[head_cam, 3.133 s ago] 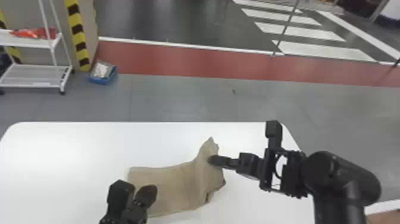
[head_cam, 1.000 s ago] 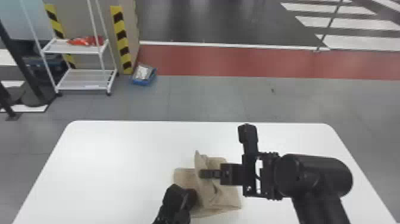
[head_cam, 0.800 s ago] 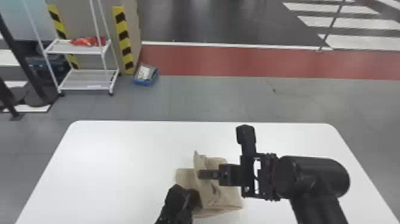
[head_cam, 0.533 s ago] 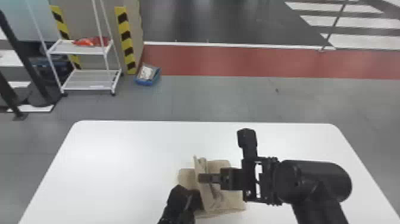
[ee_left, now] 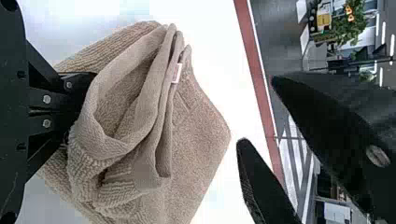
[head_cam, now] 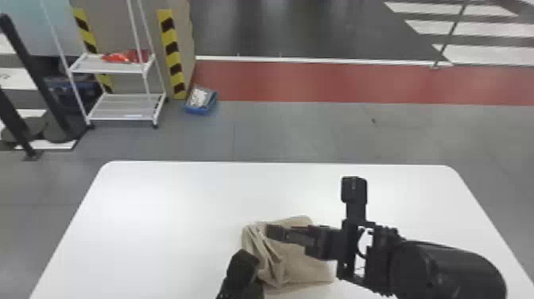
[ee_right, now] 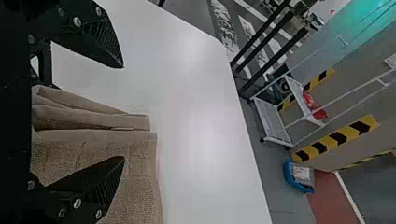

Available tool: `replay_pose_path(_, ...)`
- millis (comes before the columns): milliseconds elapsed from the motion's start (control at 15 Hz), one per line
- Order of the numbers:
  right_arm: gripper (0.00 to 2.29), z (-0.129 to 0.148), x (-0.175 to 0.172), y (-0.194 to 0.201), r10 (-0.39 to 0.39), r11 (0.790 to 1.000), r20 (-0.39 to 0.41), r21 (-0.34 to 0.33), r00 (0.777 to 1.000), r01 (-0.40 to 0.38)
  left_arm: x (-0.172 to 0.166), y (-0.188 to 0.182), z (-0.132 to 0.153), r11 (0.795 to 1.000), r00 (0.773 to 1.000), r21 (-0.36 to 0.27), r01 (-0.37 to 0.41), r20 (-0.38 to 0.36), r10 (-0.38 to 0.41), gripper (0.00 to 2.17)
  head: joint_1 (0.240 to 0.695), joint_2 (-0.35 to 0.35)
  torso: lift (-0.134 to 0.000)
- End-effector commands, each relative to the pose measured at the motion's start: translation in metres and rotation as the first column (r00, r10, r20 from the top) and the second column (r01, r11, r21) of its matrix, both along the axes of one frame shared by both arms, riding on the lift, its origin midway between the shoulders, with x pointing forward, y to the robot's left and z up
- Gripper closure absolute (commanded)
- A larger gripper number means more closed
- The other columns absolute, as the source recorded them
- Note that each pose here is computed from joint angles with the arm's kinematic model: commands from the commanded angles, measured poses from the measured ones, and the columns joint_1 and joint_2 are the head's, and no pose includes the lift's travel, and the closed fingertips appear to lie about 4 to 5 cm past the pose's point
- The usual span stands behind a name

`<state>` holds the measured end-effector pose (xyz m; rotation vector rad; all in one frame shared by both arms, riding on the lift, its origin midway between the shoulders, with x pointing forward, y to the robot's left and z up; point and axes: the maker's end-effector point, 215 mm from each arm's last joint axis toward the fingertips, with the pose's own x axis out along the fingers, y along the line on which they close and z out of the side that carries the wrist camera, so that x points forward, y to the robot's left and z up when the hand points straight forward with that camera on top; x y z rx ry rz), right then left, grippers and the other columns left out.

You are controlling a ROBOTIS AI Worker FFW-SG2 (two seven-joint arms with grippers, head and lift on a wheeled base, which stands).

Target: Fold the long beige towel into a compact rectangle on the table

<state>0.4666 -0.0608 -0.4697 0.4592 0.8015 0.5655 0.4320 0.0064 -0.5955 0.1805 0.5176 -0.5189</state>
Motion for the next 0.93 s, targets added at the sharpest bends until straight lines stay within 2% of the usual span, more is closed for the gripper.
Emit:
replay_pose_path(0,0.03,-0.008,-0.017,-0.016,-0.032,0.999,-0.018,0.012,0.999,0.033,-0.001,0.001,0.008,1.0,1.0,-0.007,-0.004,0.011,0.004,1.89,0.695,-0.064,0.0)
replay_pose_path(200,0.22,-0.025,-0.043,-0.037,-0.056,0.998,-0.068,0.014,0.996,0.058,0.0,0.007,0.023,1.0,0.999,-0.022,-0.022,0.027,0.023,1.89,0.695,-0.091,0.0)
replay_pose_path(400,0.34,-0.024,-0.06,-0.05,-0.054,0.998,-0.092,0.023,0.994,0.056,0.002,0.012,0.033,0.998,0.998,-0.045,-0.045,0.034,0.047,1.86,0.695,-0.112,0.0)
replay_pose_path(600,0.35,-0.022,-0.081,-0.051,-0.039,0.998,-0.12,0.054,0.992,0.046,0.025,0.036,0.057,0.993,0.991,-0.064,-0.101,0.081,0.106,1.81,0.695,-0.118,0.0)
replay_pose_path(667,0.41,-0.022,-0.086,-0.053,-0.041,0.997,-0.125,0.055,0.991,0.048,0.034,0.048,0.066,0.99,0.987,-0.069,-0.123,0.096,0.13,1.81,0.695,-0.112,0.0)
replay_pose_path(800,0.69,-0.025,-0.101,-0.055,-0.028,0.997,-0.158,0.073,0.987,0.04,0.046,0.085,0.079,0.982,0.975,-0.066,-0.177,0.126,0.184,1.81,0.695,-0.092,0.0)
replay_pose_path(867,1.0,-0.026,-0.108,-0.057,-0.026,0.995,-0.172,0.089,0.985,0.042,0.053,0.105,0.087,0.975,0.966,-0.073,-0.209,0.138,0.218,1.81,0.695,-0.064,0.0)
